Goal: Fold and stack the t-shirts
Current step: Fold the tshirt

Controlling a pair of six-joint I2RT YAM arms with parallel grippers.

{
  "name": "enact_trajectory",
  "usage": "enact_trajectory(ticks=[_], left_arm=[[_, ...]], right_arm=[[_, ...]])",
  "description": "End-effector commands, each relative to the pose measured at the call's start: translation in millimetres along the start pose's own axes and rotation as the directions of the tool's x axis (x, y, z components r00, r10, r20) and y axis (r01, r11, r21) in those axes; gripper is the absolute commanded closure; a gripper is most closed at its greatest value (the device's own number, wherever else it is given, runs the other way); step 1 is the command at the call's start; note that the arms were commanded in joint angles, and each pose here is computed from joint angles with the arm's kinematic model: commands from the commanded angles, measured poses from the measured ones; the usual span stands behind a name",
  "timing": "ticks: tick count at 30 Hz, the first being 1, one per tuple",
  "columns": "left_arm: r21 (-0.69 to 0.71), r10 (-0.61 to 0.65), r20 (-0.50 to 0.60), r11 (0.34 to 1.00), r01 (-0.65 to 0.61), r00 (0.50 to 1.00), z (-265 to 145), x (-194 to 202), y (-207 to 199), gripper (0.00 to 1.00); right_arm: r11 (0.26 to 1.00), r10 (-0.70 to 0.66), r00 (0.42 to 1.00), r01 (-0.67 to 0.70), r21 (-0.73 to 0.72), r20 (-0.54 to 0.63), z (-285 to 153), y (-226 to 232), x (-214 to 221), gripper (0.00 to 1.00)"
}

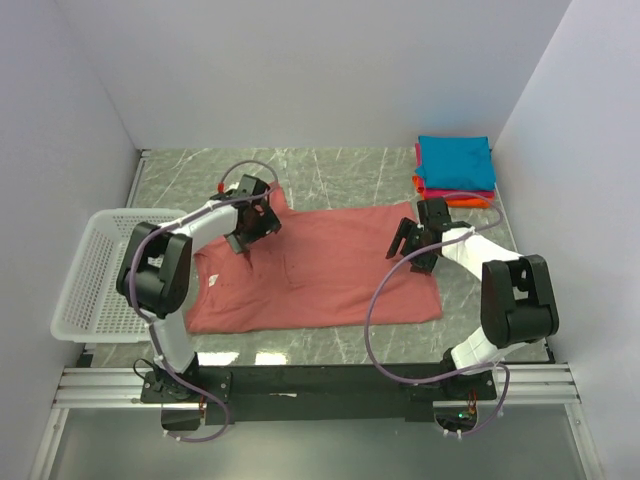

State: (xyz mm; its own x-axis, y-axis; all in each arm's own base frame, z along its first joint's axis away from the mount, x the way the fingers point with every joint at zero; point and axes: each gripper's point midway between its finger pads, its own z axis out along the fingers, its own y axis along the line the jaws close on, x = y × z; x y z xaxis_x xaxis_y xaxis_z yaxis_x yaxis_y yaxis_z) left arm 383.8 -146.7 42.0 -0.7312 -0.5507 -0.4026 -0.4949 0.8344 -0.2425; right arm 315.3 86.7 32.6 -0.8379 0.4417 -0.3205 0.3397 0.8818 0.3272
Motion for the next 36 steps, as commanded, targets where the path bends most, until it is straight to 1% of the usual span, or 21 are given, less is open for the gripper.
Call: enact_trajectory(ticks=[1,3,4,6,9,11,12,13,15,16,17,18,19,20,21,24,25,27,31,35,36], left_arm=[[0.059,0.041,0.109,0.997,-0.047,0.993,-4.8,-35.5,-30.9,0.01],[0.08,0.058,0.112,0.995,-0.067,0.992,1.0,-38.1,-40.5,0.01],[0.116,0.091,0.112,0.988,-0.104,0.989,-2.3,-41.2,-51.5,0.01],[0.142,0.115,0.145,0.98,-0.136,0.983,-7.0,-50.6,-61.9,0.01],[0.164,0.157,0.245,0.966,-0.2,0.957,-20.2,-74.0,-75.8,0.01],[0.114,0.187,0.316,0.966,-0.233,0.93,-22.5,-96.1,-76.4,0.01],[0.122,0.194,0.348,0.961,-0.249,0.917,-28.9,-109.8,-86.7,0.01],[0.102,0.225,0.357,0.955,-0.278,0.906,-27.7,-117.6,-87.0,0.01],[0.072,0.283,0.32,0.944,-0.321,0.904,-4.6,-118.4,-87.3,0.01],[0.071,0.295,0.349,0.938,-0.339,0.889,-8.5,-135.3,-97.9,0.01],[0.046,0.332,0.319,0.93,-0.365,0.887,13.7,-132.3,-96.3,0.01],[0.05,0.362,0.306,0.918,-0.394,0.881,19.8,-133.3,-100.7,0.02],[0.044,0.399,0.326,0.899,-0.435,0.857,15.1,-145.6,-110.4,0.02],[0.036,0.44,0.293,0.882,-0.47,0.849,32.8,-140.0,-110.2,0.02],[0.042,0.464,0.286,0.868,-0.495,0.838,35.3,-140.7,-113.4,0.03],[0.052,0.525,0.321,0.821,-0.569,0.788,45.8,-148.3,-122.3,0.06],[0.036,0.537,0.332,0.814,-0.579,0.776,47.6,-153.2,-122.6,0.07],[0.039,0.55,0.32,0.806,-0.591,0.772,56.8,-151.5,-123.7,0.09],[0.058,0.518,0.335,0.823,-0.566,0.787,66.6,-154.8,-133.5,0.11],[-0.008,0.523,0.339,0.833,-0.553,0.782,90.1,-157.5,-124.4,0.14],[-0.015,0.515,0.348,0.838,-0.545,0.783,90.7,-160.2,-126.2,0.17]], right_arm=[[1.0,-0.012,0.996,0.011,0.013,0.091,-4.7,8.2,-28.8,0.19],[1.0,-0.015,0.995,0.014,0.017,0.094,-7.4,8.5,-30.4,0.19],[1.0,-0.017,0.994,0.016,0.012,0.107,-10.7,11.1,-34.7,0.19],[1.0,-0.03,0.991,0.029,0.009,0.128,-17.9,13.5,-40.0,0.19],[0.999,-0.042,0.985,0.038,0.024,0.17,-28.8,14.9,-51.4,0.18],[0.999,-0.047,0.98,0.043,0.023,0.196,-35.1,18.0,-60.0,0.18],[0.999,-0.05,0.978,0.046,0.021,0.204,-38.2,20.4,-63.7,0.18],[0.999,-0.053,0.977,0.049,0.021,0.207,-39.3,20.8,-64.8,0.18],[0.998,-0.059,0.975,0.056,0.019,0.212,-41.2,22.8,-67.7,0.18],[0.998,-0.06,0.974,0.058,0.016,0.217,-42.8,24.4,-69.9,0.18],[0.998,-0.062,0.974,0.06,0.015,0.22,-43.7,25.2,-71.1,0.18],[0.997,-0.071,0.969,0.065,0.032,0.238,-46.1,23.6,-76.0,0.18],[0.997,-0.072,0.968,0.065,0.037,0.242,-46.6,23.3,-77.7,0.18],[0.997,-0.075,0.966,0.066,0.044,0.246,-47.1,22.6,-79.1,0.18],[0.996,-0.082,0.965,0.072,0.049,0.249,-47.6,21.8,-81.4,0.18],[0.995,-0.093,0.962,0.08,0.061,0.257,-47.1,22.4,-87.0,0.18],[0.995,-0.093,0.961,0.08,0.059,0.26,-47.6,24.6,-90.3,0.18],[0.994,-0.098,0.964,0.085,0.064,0.249,-43.0,24.2,-91.0,0.18],[0.995,-0.094,0.968,0.084,0.051,0.234,-35.8,27.6,-91.9,0.18],[0.995,-0.098,0.973,0.089,0.055,0.211,-28.6,26.5,-88.3,0.18],[0.994,-0.1,0.972,0.089,0.058,0.211,-27.6,25.8,-88.6,0.18]])
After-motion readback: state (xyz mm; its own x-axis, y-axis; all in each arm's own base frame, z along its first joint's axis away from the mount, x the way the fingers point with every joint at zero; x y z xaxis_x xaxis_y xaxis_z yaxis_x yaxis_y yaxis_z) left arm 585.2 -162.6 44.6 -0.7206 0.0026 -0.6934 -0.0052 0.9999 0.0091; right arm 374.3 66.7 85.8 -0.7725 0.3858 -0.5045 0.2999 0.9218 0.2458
